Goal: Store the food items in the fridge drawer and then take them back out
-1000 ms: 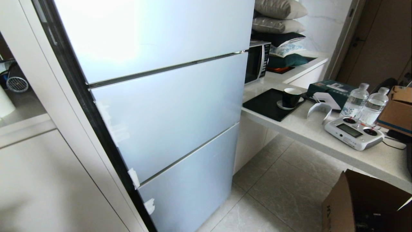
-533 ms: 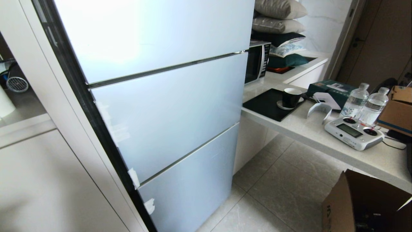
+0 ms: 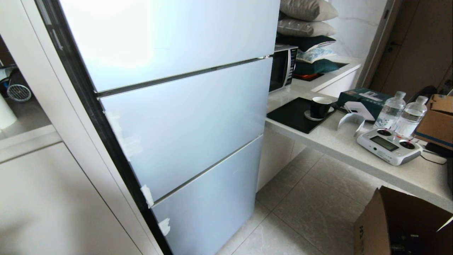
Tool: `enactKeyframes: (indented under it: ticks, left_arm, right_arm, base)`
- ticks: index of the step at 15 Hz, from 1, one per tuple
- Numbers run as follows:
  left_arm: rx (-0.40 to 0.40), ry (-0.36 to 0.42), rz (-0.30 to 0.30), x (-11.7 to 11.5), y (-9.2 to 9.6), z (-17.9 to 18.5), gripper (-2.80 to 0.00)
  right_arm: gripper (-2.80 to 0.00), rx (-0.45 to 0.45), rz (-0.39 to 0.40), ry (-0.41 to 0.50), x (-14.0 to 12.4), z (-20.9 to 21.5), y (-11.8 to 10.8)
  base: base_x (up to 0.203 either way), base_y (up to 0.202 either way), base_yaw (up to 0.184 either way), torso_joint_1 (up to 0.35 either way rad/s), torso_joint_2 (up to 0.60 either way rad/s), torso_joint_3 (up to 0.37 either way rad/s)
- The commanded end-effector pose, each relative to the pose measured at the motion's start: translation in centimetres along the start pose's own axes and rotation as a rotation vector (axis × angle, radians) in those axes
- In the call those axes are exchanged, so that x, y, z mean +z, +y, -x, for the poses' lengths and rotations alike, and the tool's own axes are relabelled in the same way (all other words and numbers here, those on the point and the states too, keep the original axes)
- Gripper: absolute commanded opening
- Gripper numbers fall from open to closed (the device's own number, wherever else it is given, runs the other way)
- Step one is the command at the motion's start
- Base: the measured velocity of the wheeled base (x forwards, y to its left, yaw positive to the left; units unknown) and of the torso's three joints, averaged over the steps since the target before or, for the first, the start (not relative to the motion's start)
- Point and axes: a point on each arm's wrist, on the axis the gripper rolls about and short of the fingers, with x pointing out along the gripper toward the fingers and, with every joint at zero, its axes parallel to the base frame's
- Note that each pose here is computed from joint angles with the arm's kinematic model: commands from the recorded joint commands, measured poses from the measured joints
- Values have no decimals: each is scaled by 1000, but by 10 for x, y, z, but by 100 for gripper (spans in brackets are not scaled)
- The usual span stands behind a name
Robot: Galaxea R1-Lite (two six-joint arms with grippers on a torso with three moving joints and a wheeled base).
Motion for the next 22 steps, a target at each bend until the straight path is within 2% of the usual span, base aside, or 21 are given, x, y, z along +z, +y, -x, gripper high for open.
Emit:
enactKeyframes:
  ticks: [1,14,15,17,19,22]
  left_arm:
    - [1,2,0,0,0,0,-280]
    - [2,0,-2,0,0,0,-280]
    - [2,-19,-14,4,0,1,-280]
    - [-3,-92,-22,32,0,9,-280]
    - [-9,-21,-12,53,0,-2,-280]
    - [-16,128,92,84,-1,-38,-280]
  right_arm:
    - [-280,1,1,1,0,0,0]
    - [-280,7,16,2,0,0,0]
    - [-280,3,15,1,0,0,0]
    - [-280,-1,-2,2,0,0,0]
    - [-280,-2,-15,2,0,0,0]
    - [-280,-12,-74,-1,1,0,0]
  base:
    - [0,0,0,0,0,0]
    - [0,0,0,0,0,0]
    - [0,0,0,0,0,0]
    - [0,0,0,0,0,0]
    - [0,0,0,0,0,0]
    - [0,0,0,0,0,0]
